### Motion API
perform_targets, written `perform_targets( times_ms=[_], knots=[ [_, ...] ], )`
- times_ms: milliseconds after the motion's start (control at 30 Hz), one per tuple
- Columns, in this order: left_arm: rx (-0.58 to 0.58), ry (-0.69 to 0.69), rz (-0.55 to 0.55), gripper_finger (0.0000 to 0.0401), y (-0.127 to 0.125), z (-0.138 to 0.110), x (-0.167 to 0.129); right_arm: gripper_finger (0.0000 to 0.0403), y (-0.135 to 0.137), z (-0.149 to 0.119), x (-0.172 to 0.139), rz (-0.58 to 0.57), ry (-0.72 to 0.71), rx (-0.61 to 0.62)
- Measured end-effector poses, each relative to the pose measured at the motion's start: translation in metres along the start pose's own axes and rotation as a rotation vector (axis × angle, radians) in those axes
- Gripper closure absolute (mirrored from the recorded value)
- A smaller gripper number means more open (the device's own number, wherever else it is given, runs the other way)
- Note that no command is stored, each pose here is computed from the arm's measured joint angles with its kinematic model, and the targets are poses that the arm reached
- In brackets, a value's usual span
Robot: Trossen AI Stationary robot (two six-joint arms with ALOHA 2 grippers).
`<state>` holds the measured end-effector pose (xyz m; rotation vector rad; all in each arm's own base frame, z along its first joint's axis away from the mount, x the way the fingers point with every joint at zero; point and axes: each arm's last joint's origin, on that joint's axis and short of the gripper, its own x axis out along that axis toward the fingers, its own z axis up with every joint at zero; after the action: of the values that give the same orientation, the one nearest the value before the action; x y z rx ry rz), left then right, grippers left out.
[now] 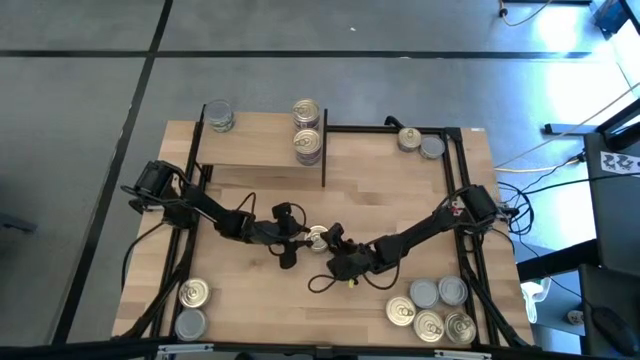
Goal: Stack canned seafood by type on shelf
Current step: Put the blue tuna can on the shelf
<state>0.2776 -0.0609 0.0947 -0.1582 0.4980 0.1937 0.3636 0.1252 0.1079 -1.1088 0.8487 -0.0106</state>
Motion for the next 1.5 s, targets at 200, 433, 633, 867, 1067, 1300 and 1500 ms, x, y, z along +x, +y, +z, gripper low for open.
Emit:
perform_targets(
  times_ms=[200, 433, 633, 867, 1067, 1300, 1500],
  knots=[
    [-0.004, -0.004, -0.001, 0.0229, 0.0, 0.0, 0.0, 0.0081, -0.002, 0.0, 0.007, -0.033, -0.011, -0.044],
    [-0.014, -0.012, -0.003, 0.0229, 0.0, 0.001, 0.0, 0.0174, -0.002, -0.001, 0.009, -0.004, -0.023, -0.01],
    [0.007, -0.03, -0.009, 0.0229, -0.001, 0.01, -0.007, 0.0198, 0.0, 0.001, 0.005, -0.023, -0.019, 0.046],
    [0.063, -0.034, -0.08, 0.0229, -0.01, 0.035, -0.045, 0.0207, 0.0, 0.008, -0.005, -0.029, -0.067, 0.194],
    [0.196, -0.111, -0.157, 0.0229, -0.029, 0.047, -0.072, 0.0207, -0.009, 0.009, -0.012, 0.035, -0.114, 0.391],
    [0.218, -0.108, -0.133, 0.0207, -0.026, 0.047, -0.071, 0.0207, -0.015, 0.009, -0.012, 0.057, -0.151, 0.531],
    [0.273, -0.06, -0.104, 0.0141, -0.019, 0.044, -0.067, 0.0207, -0.019, 0.009, -0.01, 0.074, -0.174, 0.59]
  ],
)
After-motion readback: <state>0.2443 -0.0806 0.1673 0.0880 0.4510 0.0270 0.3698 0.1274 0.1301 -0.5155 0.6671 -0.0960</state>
